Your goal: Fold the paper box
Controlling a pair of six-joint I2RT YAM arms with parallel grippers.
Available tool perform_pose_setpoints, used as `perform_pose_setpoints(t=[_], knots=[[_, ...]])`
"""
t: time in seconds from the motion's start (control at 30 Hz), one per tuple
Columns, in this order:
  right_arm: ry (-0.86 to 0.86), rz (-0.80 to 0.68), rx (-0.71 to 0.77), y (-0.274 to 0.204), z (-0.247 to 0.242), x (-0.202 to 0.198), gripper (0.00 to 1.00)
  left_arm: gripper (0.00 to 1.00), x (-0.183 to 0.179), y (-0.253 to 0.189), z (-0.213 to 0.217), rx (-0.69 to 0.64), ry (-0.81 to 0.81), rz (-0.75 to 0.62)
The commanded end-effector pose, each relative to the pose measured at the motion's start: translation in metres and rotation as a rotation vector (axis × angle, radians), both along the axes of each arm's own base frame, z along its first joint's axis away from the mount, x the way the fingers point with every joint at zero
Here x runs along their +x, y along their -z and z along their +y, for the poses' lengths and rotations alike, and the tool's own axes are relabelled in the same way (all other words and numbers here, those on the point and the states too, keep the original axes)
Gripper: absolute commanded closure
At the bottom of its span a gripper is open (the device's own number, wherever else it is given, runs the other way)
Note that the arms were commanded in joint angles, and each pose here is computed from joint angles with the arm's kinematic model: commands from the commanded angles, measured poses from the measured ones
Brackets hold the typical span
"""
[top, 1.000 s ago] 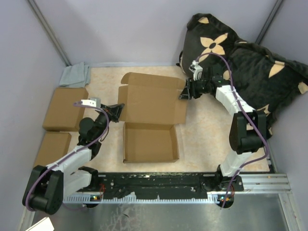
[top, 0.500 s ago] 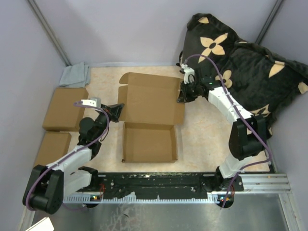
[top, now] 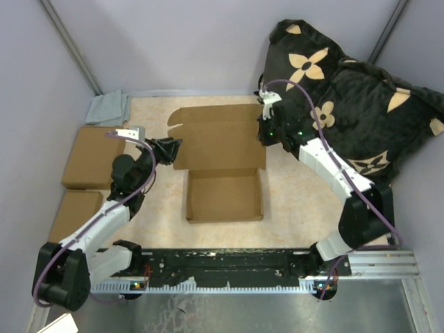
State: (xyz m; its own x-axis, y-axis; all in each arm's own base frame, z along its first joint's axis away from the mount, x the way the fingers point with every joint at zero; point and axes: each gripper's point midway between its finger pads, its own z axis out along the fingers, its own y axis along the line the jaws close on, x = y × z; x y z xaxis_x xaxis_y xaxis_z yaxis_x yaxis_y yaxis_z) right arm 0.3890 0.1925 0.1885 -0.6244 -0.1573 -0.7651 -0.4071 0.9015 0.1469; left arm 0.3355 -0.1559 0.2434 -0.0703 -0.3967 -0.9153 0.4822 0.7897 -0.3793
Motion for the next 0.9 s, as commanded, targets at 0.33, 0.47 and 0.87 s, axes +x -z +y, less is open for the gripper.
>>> perform_pose_setpoints(t=[0.33, 0.47, 0.87], knots=[[-0.067, -0.525, 0.088, -0.087, -0.008, -0.014, 1.0, 0.48, 0.025, -0.058, 0.008, 0.322, -0.031, 0.116], [-0.102, -0.558, 0.106, -0.082, -0.005, -0.02, 1.0, 0.48, 0.032, -0.042, 0.006, 0.382, -0.011, 0.176], [-0.12, -0.546, 0.08, -0.072, -0.007, -0.026, 1.0, 0.51, 0.033, -0.04, 0.009, 0.418, -0.02, 0.216]])
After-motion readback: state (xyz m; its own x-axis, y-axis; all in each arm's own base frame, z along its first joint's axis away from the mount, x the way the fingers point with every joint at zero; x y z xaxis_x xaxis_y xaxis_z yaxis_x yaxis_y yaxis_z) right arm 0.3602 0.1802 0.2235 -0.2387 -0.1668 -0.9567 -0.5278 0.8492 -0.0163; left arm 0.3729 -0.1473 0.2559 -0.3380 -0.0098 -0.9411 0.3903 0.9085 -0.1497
